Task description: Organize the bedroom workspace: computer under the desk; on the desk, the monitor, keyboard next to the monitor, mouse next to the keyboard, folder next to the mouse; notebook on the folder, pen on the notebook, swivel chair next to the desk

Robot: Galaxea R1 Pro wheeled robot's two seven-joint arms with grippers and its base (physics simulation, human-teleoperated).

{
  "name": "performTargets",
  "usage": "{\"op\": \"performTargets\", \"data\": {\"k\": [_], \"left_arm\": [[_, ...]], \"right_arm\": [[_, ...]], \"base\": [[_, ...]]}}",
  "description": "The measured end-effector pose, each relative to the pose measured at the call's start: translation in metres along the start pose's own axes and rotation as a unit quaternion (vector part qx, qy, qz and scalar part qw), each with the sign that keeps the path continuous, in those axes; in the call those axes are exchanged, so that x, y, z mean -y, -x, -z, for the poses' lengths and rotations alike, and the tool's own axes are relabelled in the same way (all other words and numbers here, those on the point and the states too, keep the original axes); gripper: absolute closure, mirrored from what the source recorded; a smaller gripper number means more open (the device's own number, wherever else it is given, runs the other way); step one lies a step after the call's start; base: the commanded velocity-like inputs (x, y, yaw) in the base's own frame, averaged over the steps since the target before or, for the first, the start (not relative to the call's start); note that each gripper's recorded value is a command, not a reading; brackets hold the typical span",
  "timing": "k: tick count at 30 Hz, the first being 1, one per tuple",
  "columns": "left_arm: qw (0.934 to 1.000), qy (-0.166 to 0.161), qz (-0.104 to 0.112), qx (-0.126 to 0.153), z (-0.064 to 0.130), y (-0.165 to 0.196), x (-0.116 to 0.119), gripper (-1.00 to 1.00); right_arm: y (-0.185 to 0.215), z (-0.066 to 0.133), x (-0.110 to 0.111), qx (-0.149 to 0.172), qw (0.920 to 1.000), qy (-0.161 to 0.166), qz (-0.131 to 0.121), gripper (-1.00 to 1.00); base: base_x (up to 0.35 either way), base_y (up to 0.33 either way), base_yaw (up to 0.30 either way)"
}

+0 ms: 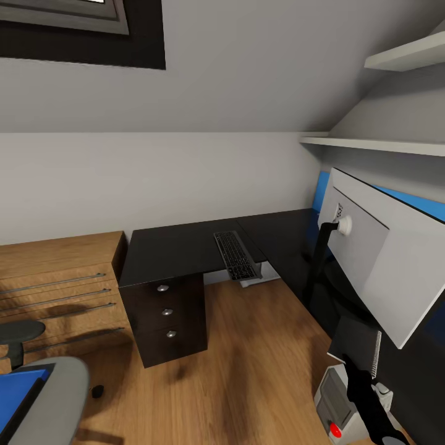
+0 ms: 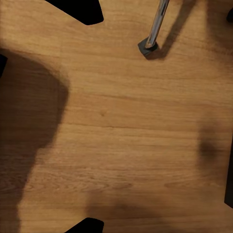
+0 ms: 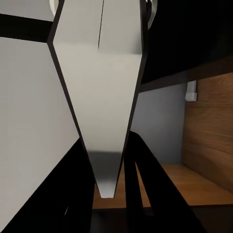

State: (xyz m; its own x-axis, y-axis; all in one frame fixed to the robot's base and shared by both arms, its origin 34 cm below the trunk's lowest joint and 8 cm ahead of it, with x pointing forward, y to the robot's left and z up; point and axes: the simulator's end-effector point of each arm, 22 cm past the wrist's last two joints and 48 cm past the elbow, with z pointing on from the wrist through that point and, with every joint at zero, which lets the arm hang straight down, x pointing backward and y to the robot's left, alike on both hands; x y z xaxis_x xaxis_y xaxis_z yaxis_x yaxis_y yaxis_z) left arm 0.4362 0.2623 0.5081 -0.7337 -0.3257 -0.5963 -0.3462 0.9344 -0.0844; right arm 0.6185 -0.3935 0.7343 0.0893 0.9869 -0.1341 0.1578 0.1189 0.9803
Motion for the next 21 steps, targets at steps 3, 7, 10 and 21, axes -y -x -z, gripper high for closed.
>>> {"op": "performTargets", "data": {"k": [3,7,10,21], "left_arm": [[1.0,0.0,0.0,0.0,0.0001,-0.0002,-0.0001,-1.0],[1.0,0.0,0.0,0.0,0.0,0.0,0.0,-1.0],[1.0,0.0,0.0,0.0,0.0,0.0002,0.0001,-1.0],[1.0,-0.001,0.0,0.0,-0.0001,0.0,0.0006,-1.0]], "right_arm": [[0.0001,0.0,-0.0001,0.0,1.0,0.0,0.0,1.0],[0.0001,0.0,0.0,0.0,1.0,0.0,0.0,1.0],[0.0001,-0.0001,-0.0001,0.001,1.0,0.0,0.0,1.0],[-0.0062,-0.0028,-0.0015,-0.014,0.9998,0.0,0.01,1.0]], "base": [[0.0,0.0,0.0],[0.0,0.0,0.0],[0.0,0.0,0.0],[-0.104,-0.036,0.0]]}}
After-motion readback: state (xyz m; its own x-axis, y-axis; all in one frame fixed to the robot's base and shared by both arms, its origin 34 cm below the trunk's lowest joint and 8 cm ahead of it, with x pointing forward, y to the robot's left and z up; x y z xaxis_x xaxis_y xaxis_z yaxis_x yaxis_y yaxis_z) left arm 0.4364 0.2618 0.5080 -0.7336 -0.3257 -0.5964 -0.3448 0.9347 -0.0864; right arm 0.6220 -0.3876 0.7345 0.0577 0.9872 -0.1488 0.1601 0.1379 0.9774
